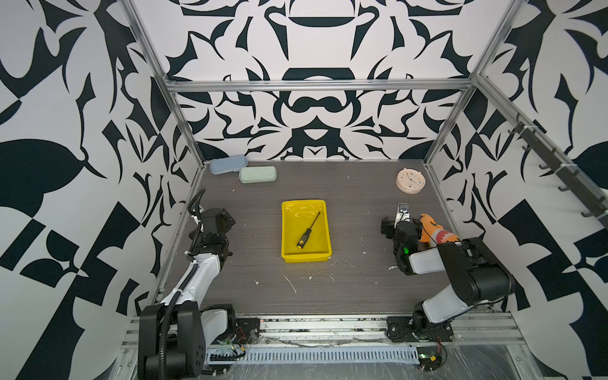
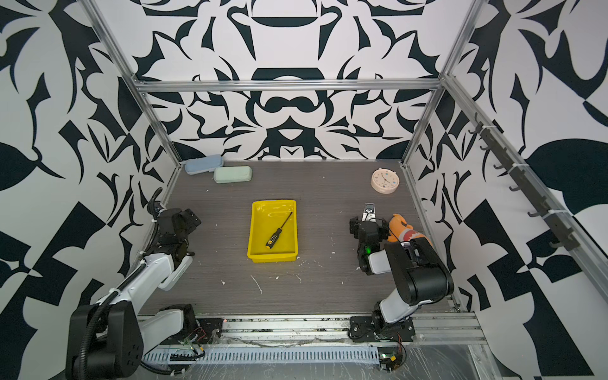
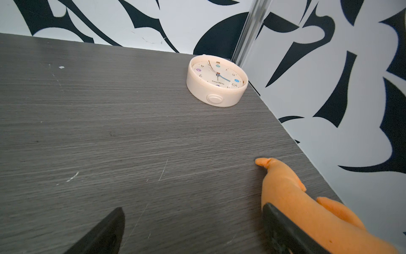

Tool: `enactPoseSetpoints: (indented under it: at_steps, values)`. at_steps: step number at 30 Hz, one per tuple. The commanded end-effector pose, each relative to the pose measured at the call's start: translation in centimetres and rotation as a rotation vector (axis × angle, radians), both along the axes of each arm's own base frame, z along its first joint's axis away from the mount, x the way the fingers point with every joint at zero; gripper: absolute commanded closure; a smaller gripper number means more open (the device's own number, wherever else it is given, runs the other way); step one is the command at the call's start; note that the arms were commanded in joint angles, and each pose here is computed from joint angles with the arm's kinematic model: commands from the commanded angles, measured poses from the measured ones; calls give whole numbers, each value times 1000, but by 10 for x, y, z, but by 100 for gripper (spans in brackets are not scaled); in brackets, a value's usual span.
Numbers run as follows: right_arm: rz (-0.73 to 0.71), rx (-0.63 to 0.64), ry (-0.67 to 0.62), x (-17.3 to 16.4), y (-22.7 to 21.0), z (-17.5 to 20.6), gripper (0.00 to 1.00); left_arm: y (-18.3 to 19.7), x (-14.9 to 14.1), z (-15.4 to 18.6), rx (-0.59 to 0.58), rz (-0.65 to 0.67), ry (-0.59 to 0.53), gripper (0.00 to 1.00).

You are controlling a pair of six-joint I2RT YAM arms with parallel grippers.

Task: Put the screwdriver in the bin
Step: Reset both arms

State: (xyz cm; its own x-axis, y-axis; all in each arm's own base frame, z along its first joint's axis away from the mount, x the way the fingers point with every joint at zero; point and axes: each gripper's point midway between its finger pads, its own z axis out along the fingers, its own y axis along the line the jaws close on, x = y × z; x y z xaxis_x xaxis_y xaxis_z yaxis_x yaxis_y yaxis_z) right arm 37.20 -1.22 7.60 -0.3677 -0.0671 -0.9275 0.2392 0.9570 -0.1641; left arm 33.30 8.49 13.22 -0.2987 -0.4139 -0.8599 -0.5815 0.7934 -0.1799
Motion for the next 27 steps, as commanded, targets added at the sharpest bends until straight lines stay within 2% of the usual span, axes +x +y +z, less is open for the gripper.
enactPoseSetpoints:
  at_steps: [1,5,14,21,27]
  values:
    - [0,10,-35,7,2,11,0,3,5,0,101,-36,-48,1]
    - [0,11,-33,7,2,11,1,-21,12,-6,142,-220,-103,1]
    - [1,11,-32,7,2,10,0,-24,11,-8,142,-233,-126,1]
    - [0,9,-35,7,2,11,1,-29,28,-5,154,-277,-134,1]
    - [0,11,-35,7,2,11,1,-44,44,-16,159,-387,-107,1]
